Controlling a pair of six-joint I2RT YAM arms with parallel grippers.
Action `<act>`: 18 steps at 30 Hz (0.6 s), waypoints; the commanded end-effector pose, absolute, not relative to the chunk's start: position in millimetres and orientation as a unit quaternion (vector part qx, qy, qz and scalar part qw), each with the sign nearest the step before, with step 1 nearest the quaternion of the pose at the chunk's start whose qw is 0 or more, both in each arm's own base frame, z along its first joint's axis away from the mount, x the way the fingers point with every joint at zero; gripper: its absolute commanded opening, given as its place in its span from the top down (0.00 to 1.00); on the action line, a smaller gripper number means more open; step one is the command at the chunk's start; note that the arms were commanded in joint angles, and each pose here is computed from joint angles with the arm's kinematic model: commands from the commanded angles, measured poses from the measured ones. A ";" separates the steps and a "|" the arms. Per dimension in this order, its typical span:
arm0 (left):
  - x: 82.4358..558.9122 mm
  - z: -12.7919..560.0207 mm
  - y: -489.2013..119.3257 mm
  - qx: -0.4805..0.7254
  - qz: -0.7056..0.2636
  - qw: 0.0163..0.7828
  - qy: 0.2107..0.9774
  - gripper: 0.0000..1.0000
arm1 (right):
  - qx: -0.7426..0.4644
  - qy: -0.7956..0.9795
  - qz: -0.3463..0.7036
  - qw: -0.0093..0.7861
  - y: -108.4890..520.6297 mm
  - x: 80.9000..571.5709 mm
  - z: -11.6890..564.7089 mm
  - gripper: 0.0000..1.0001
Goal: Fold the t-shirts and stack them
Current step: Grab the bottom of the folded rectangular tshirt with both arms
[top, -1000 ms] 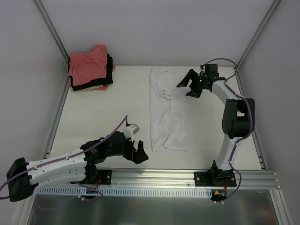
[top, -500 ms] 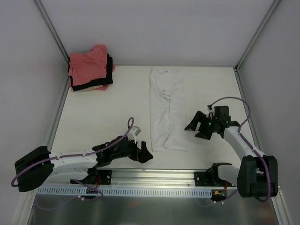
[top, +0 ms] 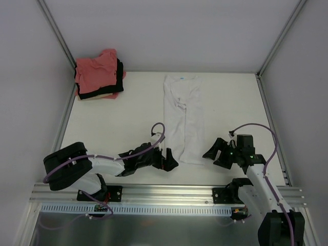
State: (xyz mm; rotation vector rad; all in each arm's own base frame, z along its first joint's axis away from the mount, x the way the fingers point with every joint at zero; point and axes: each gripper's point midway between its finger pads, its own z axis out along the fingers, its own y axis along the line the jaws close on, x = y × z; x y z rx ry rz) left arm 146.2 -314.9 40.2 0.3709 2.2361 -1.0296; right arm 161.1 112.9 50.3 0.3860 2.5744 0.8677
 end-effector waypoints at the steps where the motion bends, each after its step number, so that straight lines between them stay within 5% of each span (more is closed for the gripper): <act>1: 153.7 52.3 -333.2 0.146 -0.411 0.341 0.833 0.01 | 0.154 0.916 0.325 0.179 117.2 146.6 47.2 0.15; 14: 148.6 42.2 -336.0 0.151 -0.402 0.321 0.844 0.01 | 0.171 0.906 0.353 0.161 129.9 139.1 38.2 0.19; 18: 147.0 44.8 -332.1 0.155 -0.393 0.319 0.848 0.01 | 0.169 0.904 0.359 0.158 137.5 143.5 29.6 0.28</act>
